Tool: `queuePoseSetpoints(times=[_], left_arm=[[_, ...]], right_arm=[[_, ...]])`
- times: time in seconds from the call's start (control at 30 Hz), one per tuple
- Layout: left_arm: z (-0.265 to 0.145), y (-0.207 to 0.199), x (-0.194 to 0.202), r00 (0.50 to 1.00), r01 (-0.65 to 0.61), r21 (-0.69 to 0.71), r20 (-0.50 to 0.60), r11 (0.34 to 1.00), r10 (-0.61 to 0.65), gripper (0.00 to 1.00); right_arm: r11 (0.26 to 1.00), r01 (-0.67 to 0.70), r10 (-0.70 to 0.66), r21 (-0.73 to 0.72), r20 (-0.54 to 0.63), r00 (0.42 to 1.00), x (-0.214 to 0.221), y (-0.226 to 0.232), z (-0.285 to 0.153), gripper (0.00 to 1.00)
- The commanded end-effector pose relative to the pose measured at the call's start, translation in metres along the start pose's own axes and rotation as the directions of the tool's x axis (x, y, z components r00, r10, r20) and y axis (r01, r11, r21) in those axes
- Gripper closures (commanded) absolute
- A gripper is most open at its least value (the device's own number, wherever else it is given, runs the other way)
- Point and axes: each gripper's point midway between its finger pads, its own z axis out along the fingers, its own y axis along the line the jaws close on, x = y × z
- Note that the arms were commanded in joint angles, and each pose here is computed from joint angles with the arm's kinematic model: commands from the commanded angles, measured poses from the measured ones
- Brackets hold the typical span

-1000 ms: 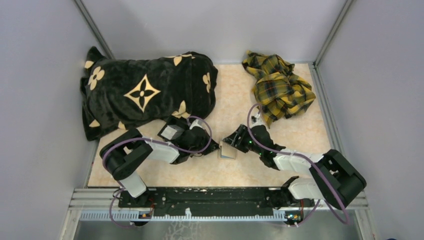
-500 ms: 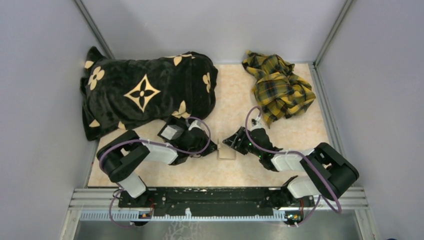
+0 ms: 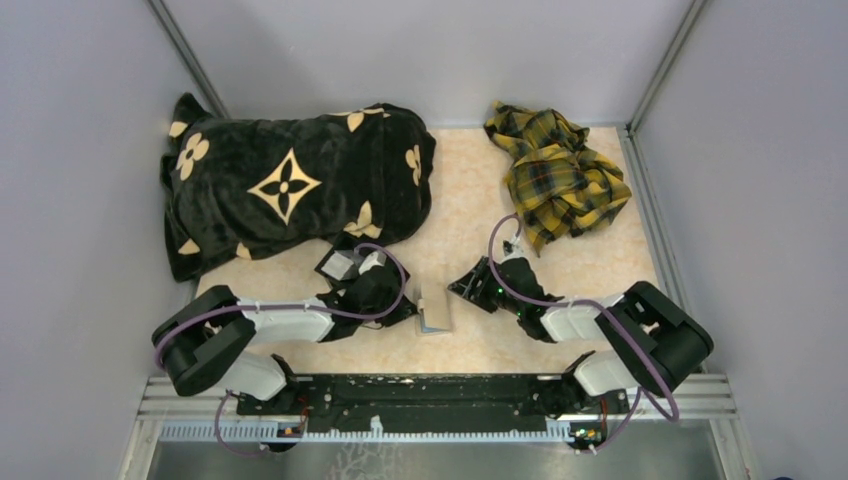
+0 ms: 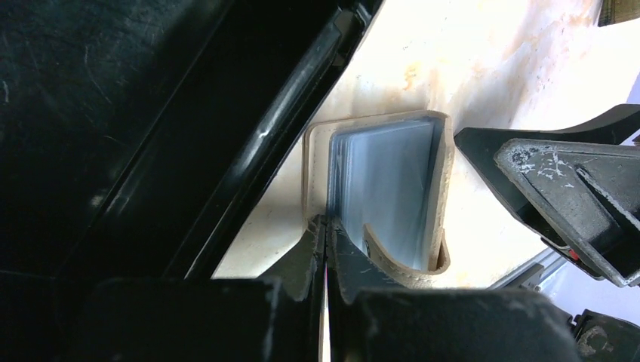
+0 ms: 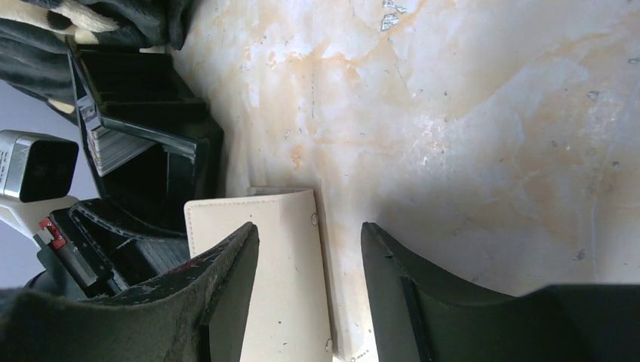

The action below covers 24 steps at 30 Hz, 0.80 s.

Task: Put the credit cards into the card holder
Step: Close the card holder at the center of the board, then pick up the card holder from the center of the board.

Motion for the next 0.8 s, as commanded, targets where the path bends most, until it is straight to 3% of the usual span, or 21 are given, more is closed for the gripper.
queuePoseSetpoints(times=[0.0,0.4,0.77], left_arm=[[-0.004,0.063,0.02,0.996,-0.067,-0.215,-0.07,0.974,0.053,0.96],[0.002,0.085,0.032,0.993,-0.081,-0.276,-0.102,0.958,0.055,0.98],[0.006,0.096,0.041,0.991,-0.081,-0.295,-0.126,0.952,0.046,0.99]], right_arm=[[0.999,0.046,-0.046,-0.029,-0.02,0.999,0.003,0.008,0.003,0.46],[0.998,0.038,-0.046,-0.059,-0.14,0.989,0.055,-0.005,0.003,0.46],[0.996,-0.005,-0.01,-0.087,-0.168,0.986,0.085,-0.02,-0.022,0.46]])
